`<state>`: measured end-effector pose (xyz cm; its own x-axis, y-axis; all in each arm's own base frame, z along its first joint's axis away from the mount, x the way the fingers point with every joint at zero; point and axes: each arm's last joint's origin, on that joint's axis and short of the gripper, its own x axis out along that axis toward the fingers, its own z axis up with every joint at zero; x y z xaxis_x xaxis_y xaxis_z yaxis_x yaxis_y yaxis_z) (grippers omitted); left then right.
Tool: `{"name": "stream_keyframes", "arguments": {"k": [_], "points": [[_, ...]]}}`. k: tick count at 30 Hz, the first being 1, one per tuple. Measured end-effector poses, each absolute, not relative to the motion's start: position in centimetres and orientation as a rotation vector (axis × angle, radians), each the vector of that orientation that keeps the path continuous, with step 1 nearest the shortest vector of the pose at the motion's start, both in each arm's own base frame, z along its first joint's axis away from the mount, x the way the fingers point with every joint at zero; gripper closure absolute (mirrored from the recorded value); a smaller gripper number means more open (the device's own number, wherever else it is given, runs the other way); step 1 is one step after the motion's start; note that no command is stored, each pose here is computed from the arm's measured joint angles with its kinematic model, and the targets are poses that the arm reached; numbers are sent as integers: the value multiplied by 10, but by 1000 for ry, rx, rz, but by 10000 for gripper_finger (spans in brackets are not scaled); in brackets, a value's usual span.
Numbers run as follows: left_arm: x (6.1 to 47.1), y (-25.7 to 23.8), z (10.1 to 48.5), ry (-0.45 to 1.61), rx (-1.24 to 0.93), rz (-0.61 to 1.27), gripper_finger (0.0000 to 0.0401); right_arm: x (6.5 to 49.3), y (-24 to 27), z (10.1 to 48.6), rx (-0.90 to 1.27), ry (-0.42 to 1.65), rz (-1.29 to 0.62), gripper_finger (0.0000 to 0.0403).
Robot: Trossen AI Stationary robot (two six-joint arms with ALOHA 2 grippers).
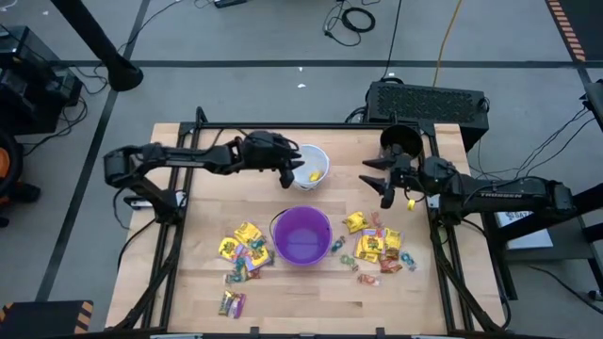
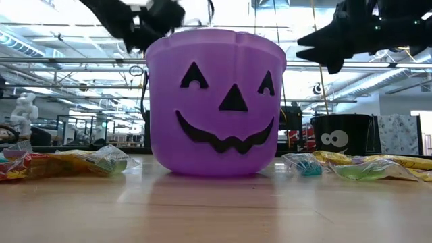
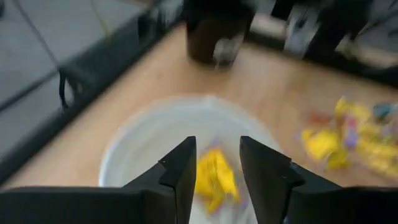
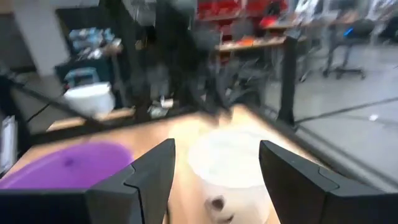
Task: Sort candy by brand, put in halloween buckets
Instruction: Put the yellow candy into the white bucket
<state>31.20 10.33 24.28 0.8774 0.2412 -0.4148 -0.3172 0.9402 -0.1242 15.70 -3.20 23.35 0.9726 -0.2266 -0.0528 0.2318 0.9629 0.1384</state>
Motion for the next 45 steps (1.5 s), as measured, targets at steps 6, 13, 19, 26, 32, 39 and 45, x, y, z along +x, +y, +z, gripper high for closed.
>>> {"name": "stream_keyframes", "arguments": {"k": [6,13,19,26,32,39,45], "points": [[286,77,296,297,-137,229,269,155,-22,210,295,282,-158,179],[260,29,312,385,-67,203,269,153,0,194,318,444,-175,179],[252,-3,294,550,-14,205,269,157,21,186,271,498,-168,179],[249,-15,278,592,13,269,269,167,28,167,206,602,-236,183],[248,-15,274,608,1,289,269,174,27,153,160,677,-245,213],[248,-15,274,609,3,289,269,189,31,147,86,641,-196,249],[247,-15,272,631,11,290,269,192,32,128,103,743,-216,252]]}}
